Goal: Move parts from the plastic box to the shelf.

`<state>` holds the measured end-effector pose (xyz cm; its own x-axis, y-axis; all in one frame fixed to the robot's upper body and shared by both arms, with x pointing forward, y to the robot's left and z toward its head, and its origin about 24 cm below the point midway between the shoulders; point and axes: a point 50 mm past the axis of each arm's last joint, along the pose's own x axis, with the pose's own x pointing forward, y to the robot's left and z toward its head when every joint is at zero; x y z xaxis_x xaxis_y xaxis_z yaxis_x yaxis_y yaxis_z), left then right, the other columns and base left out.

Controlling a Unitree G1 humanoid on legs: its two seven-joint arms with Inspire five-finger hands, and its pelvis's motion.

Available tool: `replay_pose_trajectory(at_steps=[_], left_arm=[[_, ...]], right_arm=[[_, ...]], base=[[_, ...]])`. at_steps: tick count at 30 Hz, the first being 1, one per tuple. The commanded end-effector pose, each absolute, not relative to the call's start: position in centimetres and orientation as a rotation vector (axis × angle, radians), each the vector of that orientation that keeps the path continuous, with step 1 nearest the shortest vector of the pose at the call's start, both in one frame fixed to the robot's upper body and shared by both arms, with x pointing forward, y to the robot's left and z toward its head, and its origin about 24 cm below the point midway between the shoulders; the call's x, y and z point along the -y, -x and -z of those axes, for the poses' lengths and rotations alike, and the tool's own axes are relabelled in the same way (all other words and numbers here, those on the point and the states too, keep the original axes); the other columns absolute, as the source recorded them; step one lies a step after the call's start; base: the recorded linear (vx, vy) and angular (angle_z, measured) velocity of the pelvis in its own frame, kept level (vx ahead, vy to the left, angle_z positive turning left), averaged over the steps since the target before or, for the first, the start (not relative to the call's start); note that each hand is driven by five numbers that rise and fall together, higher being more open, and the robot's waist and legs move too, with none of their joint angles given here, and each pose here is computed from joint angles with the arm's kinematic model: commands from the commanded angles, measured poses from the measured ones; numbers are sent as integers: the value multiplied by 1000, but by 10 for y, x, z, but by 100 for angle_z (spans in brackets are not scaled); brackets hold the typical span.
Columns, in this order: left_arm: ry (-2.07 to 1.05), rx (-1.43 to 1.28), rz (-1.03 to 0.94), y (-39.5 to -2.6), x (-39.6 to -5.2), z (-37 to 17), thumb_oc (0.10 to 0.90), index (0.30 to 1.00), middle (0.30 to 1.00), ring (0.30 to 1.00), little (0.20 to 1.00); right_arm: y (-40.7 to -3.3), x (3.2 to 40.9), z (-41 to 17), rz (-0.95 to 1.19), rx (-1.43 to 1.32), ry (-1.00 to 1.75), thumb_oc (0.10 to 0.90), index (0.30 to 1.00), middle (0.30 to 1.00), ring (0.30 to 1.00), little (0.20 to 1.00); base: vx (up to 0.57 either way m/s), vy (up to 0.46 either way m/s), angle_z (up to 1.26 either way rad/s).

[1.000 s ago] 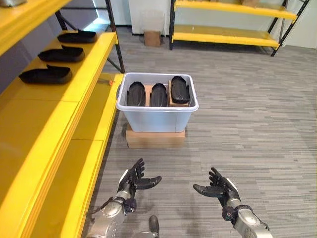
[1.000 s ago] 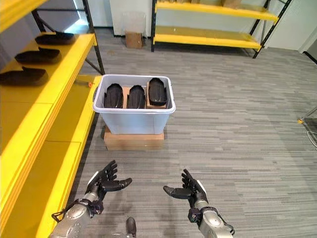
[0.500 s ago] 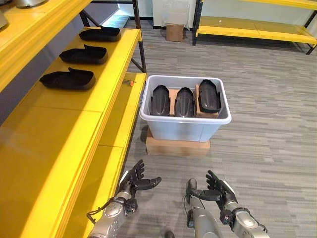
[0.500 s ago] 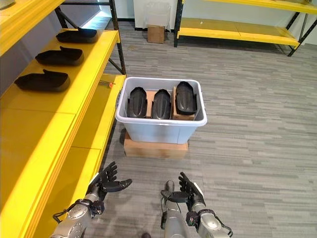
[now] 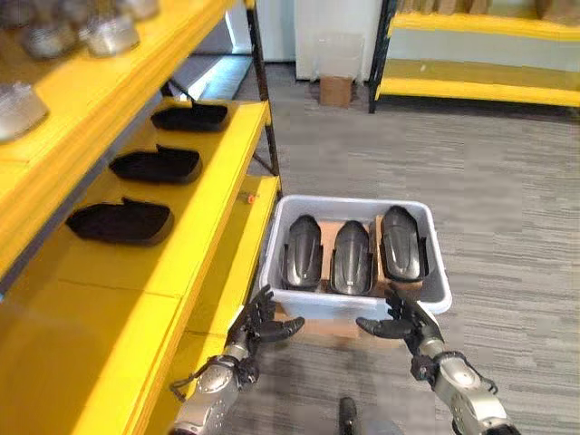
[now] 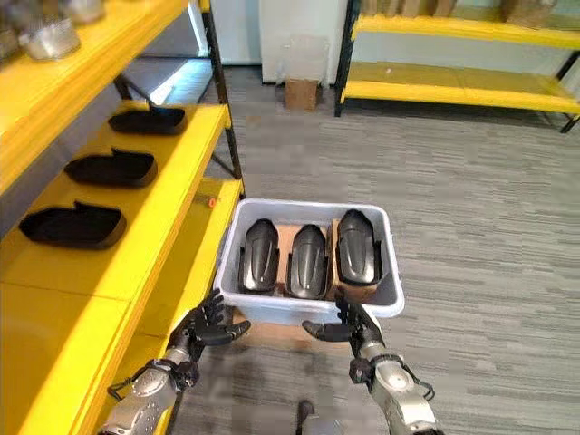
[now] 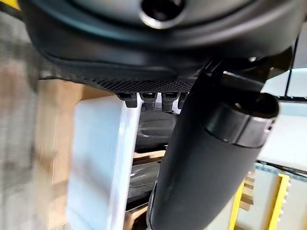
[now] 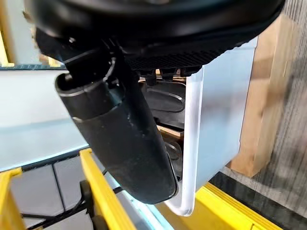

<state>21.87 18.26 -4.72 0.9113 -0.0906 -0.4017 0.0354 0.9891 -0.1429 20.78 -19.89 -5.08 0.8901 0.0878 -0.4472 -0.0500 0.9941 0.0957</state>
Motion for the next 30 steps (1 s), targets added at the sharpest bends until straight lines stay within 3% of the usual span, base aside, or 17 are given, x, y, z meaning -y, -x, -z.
replay_pose_trajectory(at_steps=[1,30], left_arm=[[178,-238,85,-236,-176,16,900,1000,1000,1000,1000],[139,-250,89,-232,-181,17,900,1000,1000,1000,1000]], right_arm=[[-224,207,19,-72,-299,-81,900,1000,1000,1000,1000],[-222,190,24,-105,-309,-101,900,1000,1000,1000,1000]], base=[[174,-115,-64],[83,92,-26]])
